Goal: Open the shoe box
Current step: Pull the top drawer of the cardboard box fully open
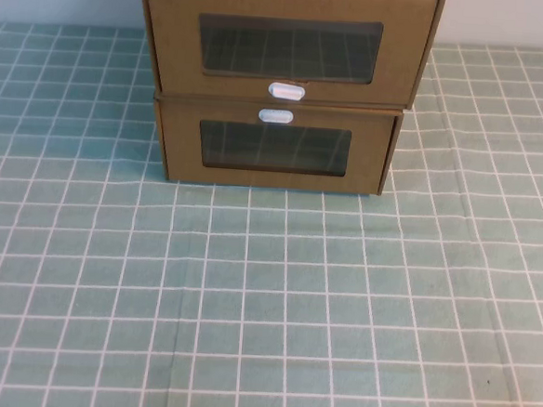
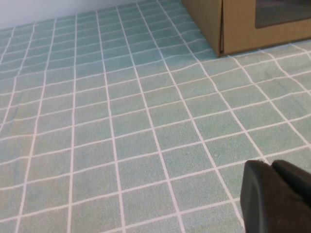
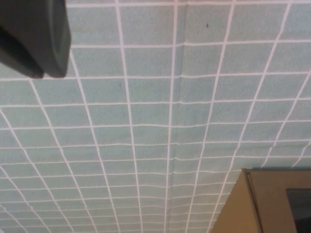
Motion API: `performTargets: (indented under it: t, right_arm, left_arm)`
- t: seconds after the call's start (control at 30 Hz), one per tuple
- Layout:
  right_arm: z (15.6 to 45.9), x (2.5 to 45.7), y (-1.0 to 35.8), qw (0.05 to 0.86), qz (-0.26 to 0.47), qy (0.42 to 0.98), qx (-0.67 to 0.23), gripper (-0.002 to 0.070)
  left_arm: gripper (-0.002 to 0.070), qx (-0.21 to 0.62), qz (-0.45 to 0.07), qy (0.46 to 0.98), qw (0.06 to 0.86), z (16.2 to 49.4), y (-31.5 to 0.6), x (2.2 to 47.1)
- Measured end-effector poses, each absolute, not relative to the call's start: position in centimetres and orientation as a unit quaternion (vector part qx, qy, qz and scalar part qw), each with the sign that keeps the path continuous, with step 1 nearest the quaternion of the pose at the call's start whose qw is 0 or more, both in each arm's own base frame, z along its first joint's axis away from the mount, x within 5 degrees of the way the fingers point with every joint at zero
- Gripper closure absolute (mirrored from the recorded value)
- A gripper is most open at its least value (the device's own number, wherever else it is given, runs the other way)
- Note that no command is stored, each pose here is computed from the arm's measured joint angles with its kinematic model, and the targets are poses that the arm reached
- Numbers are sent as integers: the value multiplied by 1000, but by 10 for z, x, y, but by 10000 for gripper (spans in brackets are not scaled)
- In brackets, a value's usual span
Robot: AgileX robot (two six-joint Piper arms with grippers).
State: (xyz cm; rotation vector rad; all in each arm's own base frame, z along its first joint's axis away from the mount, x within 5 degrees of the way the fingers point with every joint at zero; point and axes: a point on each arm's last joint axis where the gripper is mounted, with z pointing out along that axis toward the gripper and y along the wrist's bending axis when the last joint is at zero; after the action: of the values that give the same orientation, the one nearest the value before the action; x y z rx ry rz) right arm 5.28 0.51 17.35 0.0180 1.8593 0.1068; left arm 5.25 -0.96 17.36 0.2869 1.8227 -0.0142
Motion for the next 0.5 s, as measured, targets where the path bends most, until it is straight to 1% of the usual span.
performTargets:
  t: [0.5]
  right_arm:
    - [174,53,5,597,44,801,6,689]
  left_arm:
    - [679,119,-11,786,606,174,-10,53]
